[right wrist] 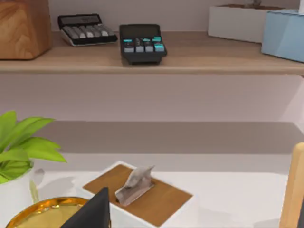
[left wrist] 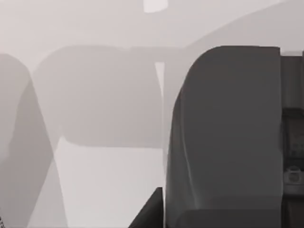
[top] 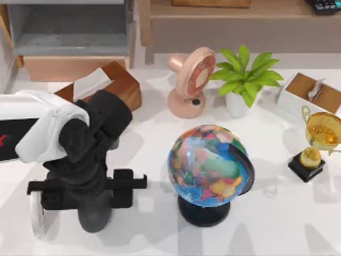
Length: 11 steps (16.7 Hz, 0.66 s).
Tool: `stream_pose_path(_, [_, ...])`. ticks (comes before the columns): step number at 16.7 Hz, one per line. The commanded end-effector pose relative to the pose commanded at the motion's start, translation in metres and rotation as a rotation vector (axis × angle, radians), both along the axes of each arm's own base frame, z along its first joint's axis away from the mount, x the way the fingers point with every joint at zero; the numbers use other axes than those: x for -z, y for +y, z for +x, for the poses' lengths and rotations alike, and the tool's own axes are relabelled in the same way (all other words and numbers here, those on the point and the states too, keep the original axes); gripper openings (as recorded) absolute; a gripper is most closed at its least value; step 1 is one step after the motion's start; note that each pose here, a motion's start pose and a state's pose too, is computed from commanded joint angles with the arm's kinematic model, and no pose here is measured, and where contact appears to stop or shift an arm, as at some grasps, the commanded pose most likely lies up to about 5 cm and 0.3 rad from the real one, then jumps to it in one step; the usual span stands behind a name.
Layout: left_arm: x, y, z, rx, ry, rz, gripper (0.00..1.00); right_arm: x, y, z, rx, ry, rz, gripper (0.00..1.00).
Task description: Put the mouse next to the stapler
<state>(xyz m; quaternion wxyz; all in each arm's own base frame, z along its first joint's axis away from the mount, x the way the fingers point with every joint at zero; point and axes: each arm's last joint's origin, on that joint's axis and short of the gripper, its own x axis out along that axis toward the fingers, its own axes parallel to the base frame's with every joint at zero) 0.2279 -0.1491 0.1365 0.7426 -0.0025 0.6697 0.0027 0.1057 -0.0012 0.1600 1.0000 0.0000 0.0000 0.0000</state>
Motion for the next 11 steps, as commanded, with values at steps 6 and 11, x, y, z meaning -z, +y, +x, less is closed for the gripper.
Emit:
stream_pose_path(6, [0.0, 0.0, 0.0, 0.0, 0.0, 0.0, 1.0, 0.0, 0.0, 0.0, 0.0, 0.0, 0.0, 1.0])
stream_pose_path(11, [0.0, 0.0, 0.0, 0.0, 0.0, 0.0, 1.0, 0.0, 0.0, 0.0, 0.0, 0.0, 0.0, 1.0])
